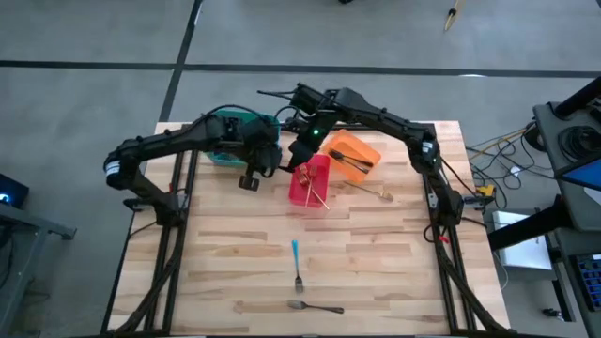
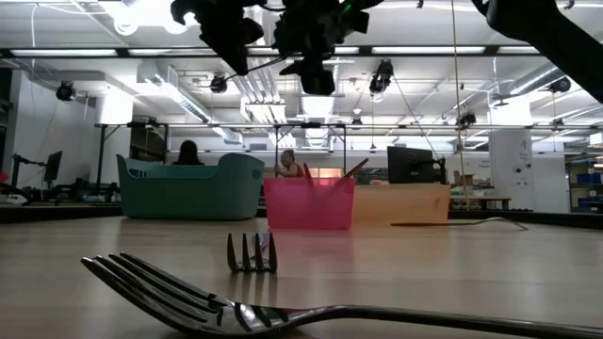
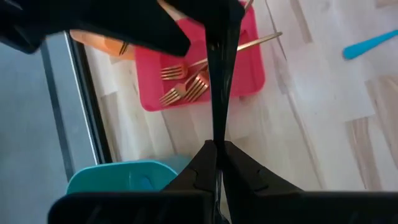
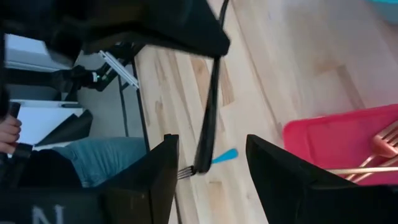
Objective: Sort silverware by color (type)
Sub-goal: Put the black fork into the orange bin
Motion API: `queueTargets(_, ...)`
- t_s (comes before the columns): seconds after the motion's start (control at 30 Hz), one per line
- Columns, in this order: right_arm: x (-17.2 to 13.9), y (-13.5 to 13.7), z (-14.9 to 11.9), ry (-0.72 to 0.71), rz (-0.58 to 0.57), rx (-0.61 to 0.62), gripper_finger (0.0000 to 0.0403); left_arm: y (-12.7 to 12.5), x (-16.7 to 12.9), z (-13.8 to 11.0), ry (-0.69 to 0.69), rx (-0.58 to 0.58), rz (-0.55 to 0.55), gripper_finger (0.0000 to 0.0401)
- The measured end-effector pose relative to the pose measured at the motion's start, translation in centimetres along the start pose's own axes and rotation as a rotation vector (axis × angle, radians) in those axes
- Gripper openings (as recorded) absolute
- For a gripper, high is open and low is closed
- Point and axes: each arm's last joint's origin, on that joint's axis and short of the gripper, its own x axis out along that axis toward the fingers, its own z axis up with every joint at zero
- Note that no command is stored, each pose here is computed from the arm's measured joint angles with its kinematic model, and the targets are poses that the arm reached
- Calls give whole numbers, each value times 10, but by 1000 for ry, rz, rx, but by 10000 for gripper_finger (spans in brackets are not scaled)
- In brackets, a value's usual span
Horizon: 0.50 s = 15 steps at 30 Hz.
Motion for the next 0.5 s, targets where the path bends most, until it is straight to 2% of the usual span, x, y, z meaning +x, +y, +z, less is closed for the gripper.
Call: queueTargets(0.5, 5, 2, 11, -76, 29, -61, 171, 2, 0, 4, -10, -31, 26, 0)
